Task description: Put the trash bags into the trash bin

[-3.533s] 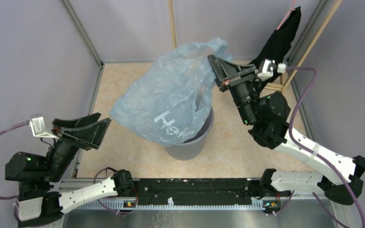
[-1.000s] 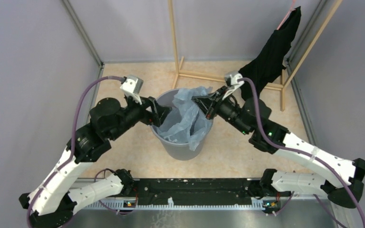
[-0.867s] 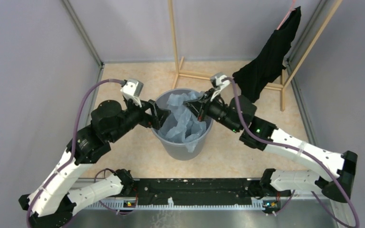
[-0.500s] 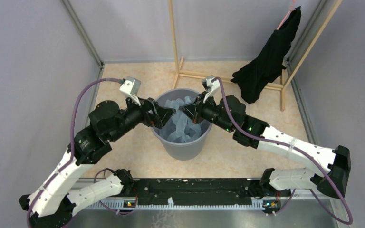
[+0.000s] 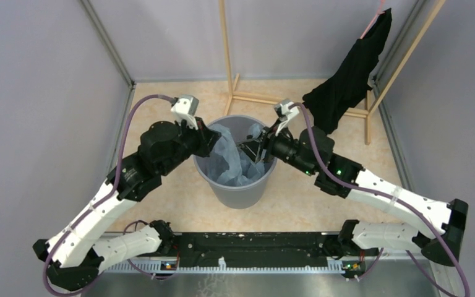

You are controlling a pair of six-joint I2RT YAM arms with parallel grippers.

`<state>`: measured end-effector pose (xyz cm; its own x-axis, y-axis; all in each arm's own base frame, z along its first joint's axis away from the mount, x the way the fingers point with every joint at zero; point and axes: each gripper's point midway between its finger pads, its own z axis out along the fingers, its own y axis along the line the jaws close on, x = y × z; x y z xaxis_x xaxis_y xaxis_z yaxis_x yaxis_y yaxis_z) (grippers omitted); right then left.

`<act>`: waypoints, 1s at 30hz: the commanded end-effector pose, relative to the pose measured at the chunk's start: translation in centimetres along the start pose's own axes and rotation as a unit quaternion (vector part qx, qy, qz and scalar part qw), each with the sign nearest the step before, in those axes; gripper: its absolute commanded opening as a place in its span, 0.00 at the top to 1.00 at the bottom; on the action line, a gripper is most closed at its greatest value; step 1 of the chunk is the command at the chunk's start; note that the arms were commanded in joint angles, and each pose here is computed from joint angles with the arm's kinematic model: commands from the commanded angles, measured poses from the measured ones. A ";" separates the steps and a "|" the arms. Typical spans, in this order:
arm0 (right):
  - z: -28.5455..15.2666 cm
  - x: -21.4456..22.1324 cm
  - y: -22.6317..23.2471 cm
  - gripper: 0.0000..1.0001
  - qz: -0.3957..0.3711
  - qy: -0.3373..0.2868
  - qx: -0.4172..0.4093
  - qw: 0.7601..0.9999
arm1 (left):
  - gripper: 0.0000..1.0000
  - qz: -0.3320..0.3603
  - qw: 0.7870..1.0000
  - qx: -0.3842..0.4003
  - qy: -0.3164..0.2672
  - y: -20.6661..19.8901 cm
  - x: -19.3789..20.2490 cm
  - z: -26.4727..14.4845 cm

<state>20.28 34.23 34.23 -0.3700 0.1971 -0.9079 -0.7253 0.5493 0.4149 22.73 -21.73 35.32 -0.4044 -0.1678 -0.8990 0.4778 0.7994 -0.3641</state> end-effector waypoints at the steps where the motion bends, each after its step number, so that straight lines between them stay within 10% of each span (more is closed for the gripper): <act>1: -2.6 -2.8 -0.6 0.45 -0.008 -0.066 0.015 0.998 | 0.94 0.011 0.998 -0.020 -0.054 1.0 -2.7 -3.2; 6: -2.0 -3.6 0.3 0.48 0.014 -0.109 -0.012 0.994 | 1.00 -0.019 0.998 -0.005 -0.054 0.9 -2.2 -5.6; 16: -6.4 -6.9 -2.3 0.99 0.029 -0.145 0.074 0.986 | 1.00 -0.007 0.993 -0.119 -0.010 6.2 0.8 -9.6; 30: -12.8 -2.0 -5.2 0.93 0.099 -0.115 0.105 0.983 | 1.00 -0.098 0.989 -0.098 -0.041 8.1 5.3 -13.9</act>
<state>17.00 20.15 38.48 -0.2649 0.5288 -0.8064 -0.5665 0.5914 0.5739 14.01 -7.19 32.14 -0.3725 -0.3333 -0.8661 0.2155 0.8767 -0.4301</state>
